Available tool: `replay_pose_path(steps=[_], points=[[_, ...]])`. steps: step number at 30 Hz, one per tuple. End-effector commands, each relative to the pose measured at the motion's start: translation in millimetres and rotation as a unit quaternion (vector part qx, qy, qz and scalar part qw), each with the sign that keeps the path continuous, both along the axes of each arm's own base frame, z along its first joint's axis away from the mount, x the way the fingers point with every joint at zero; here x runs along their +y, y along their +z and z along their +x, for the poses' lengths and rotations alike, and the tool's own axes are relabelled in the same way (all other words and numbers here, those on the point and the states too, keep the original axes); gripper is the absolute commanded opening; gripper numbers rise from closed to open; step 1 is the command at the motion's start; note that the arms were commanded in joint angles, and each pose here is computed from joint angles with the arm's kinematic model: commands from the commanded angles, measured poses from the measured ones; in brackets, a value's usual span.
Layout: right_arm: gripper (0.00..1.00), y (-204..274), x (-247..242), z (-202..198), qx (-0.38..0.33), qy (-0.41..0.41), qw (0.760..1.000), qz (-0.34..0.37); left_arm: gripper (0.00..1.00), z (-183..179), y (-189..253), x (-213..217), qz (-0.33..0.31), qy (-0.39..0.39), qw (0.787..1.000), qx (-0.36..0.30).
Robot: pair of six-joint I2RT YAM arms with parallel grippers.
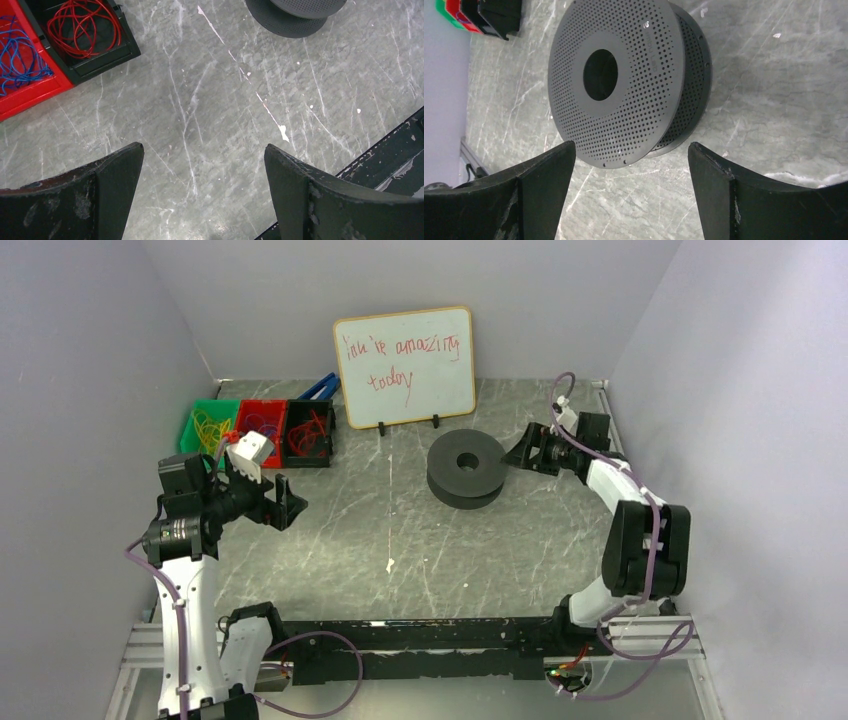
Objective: Wrap the cables
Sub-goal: Pick up the cable reel from the center of the board.
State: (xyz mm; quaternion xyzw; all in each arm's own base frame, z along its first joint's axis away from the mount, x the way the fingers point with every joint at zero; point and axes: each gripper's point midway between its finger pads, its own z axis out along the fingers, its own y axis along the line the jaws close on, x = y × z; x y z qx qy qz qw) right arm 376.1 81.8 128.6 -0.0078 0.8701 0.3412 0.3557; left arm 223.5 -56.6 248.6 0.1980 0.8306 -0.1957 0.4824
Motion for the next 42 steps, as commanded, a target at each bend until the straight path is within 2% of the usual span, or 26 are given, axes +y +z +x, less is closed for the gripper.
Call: replay_pose_path(steps=[1,7,15,26,33,35,36,42], points=[[0.85,7,7,15,0.004,0.012,1.000,0.024,0.96,0,4,-4,-0.002,-0.016,1.000,-0.016],[0.78,-11,11,14,0.032,0.017,0.998,0.045,0.96,0,3,-3,-0.003,-0.016,1.000,-0.015],[0.76,-23,20,9,0.047,0.025,0.996,0.069,0.96,0,3,-2,-0.003,-0.014,1.000,-0.016],[0.76,-43,25,8,0.072,0.018,0.995,0.063,0.96,1,2,-1,-0.005,-0.012,1.000,-0.014],[0.72,-48,34,3,0.085,0.033,0.993,0.080,0.96,2,-1,0,-0.008,-0.013,1.000,-0.007],[0.60,-46,42,2,0.084,0.049,0.991,0.086,0.96,3,-3,0,-0.009,-0.015,1.000,-0.002],[0.57,-46,44,2,0.084,0.052,0.991,0.088,0.96,4,-4,0,-0.010,-0.015,1.000,0.000],[0.51,-40,49,0,0.080,0.065,0.990,0.094,0.96,4,-3,0,-0.010,-0.016,1.000,-0.001]])
